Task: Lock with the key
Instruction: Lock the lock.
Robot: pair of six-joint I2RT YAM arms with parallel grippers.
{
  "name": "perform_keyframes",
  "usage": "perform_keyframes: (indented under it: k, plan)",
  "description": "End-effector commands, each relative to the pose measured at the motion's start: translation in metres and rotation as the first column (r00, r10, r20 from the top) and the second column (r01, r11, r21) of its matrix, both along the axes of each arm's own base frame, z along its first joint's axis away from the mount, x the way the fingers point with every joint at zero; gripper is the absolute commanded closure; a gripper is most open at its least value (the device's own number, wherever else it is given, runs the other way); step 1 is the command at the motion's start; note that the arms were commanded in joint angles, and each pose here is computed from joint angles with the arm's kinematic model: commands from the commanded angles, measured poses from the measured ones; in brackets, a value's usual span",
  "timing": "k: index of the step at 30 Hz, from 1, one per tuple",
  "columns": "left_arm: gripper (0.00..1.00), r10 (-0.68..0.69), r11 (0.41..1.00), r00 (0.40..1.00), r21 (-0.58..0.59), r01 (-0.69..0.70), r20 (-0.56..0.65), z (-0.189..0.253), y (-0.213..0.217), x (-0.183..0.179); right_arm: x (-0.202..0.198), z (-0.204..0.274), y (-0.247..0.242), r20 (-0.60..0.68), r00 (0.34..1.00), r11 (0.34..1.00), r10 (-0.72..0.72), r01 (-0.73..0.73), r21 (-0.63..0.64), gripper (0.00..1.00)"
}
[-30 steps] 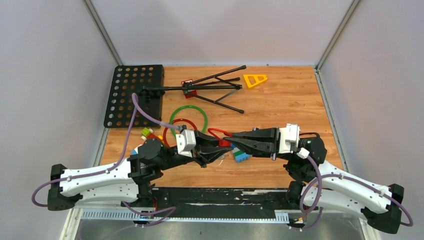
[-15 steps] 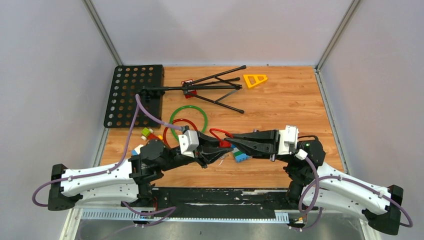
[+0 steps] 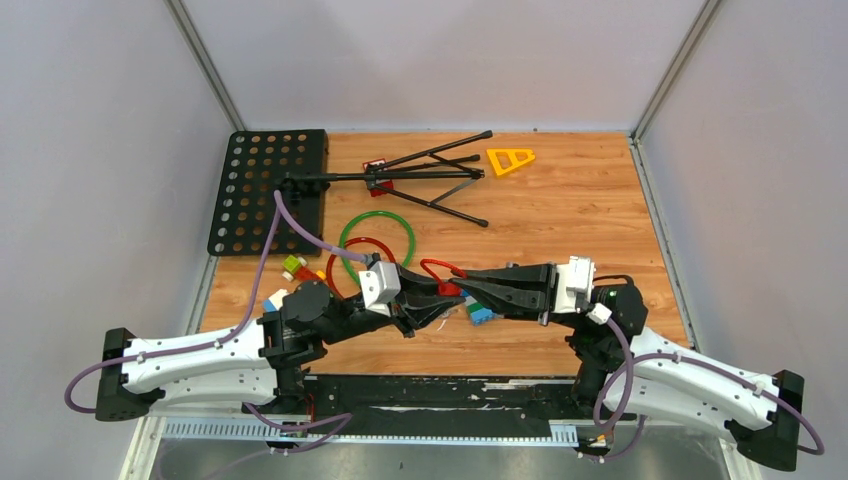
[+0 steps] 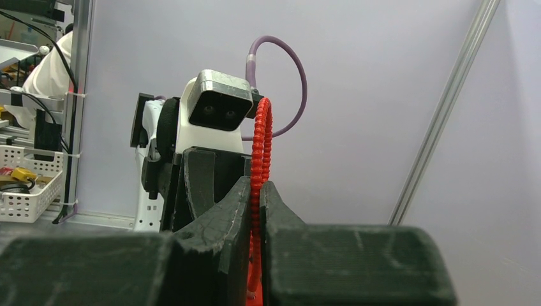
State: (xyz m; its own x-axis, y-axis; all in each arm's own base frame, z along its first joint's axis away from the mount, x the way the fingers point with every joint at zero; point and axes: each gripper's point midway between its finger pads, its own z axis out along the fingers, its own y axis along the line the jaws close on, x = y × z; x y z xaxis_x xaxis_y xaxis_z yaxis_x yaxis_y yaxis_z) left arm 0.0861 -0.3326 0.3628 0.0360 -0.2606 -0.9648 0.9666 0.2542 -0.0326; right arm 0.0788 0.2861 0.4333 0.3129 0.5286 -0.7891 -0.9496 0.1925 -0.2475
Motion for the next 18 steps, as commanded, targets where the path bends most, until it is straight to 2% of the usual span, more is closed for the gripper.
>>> perform_keyframes:
  k: [1, 18]
  plan:
    - [1.0, 0.018, 0.966, 0.999, -0.258, -0.006, 0.042, 0.076, 0.024, -0.004, 0.0, -0.062, 0.027, -0.063, 0.997, 0.979, 0.047, -0.059, -0.193, 1.0]
    - [1.0, 0.032, 0.962, 0.999, -0.272, -0.019, 0.042, 0.08, 0.026, -0.002, 0.001, -0.084, 0.039, -0.065, 0.997, 0.965, 0.044, -0.059, -0.256, 1.0]
